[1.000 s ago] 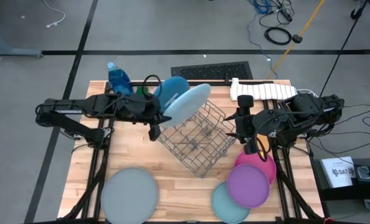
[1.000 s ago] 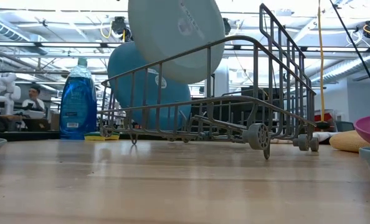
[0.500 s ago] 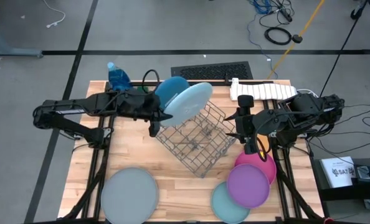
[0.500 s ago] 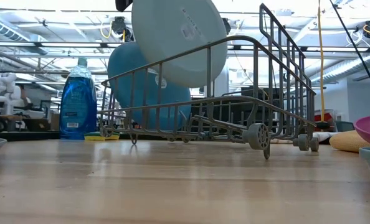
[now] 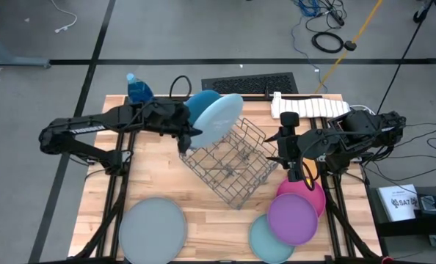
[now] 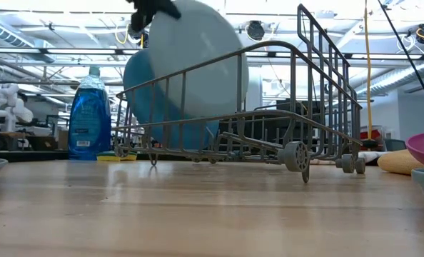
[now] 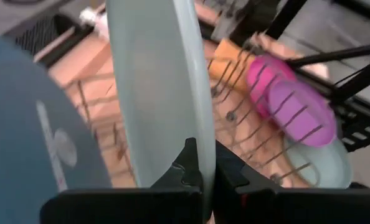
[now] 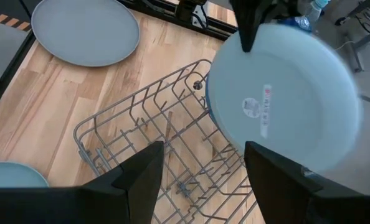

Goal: Sort dishes
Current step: Put the big light blue plate into the dish rack

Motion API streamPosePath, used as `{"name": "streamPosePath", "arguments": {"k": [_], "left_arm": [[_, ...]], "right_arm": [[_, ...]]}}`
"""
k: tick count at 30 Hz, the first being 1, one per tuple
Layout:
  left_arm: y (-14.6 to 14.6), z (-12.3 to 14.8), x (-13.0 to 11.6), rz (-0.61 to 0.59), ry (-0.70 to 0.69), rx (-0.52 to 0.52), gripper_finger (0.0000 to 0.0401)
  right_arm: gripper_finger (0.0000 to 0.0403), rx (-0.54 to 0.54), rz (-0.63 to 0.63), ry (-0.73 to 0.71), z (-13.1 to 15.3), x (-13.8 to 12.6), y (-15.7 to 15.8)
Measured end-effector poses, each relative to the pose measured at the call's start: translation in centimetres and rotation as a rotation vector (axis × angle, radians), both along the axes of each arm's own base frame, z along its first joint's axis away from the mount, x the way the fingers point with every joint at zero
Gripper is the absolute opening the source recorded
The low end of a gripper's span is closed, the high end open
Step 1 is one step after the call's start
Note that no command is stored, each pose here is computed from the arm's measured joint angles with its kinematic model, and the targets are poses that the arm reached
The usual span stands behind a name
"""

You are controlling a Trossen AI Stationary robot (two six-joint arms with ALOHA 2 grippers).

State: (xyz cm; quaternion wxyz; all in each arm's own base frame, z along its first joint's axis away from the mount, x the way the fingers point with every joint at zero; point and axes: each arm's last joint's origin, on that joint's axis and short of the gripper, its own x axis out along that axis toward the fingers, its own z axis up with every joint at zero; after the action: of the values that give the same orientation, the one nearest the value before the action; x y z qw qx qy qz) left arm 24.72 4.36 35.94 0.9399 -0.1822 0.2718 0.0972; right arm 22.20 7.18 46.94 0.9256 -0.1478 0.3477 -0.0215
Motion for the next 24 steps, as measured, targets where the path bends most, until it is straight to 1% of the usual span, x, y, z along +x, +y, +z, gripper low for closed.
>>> {"name": "streamPosePath", "arguments": {"k": [5,13,17,24], "left_arm": [[0.3,-1.5,0.1,0.056,0.022,-0.03,0.0002],[0.4,-1.1,0.2,0.077,-0.022,-0.016,0.0002],[0.4,-1.4,0.1,0.084,0.006,-0.027,0.0002],[0.4,-1.5,0.2,0.102,0.017,-0.036,0.0002]], "right_arm": [[0.0217,-0.001,0.0,0.004,0.0,0.0,0.0],[0.0217,-0.002,0.0,0.005,0.0,0.0,0.0],[0.0217,-0.007,0.004,0.005,0.0,0.0,0.0],[0.0217,-0.005,0.003,0.004,0.0,0.0,0.0]]}}
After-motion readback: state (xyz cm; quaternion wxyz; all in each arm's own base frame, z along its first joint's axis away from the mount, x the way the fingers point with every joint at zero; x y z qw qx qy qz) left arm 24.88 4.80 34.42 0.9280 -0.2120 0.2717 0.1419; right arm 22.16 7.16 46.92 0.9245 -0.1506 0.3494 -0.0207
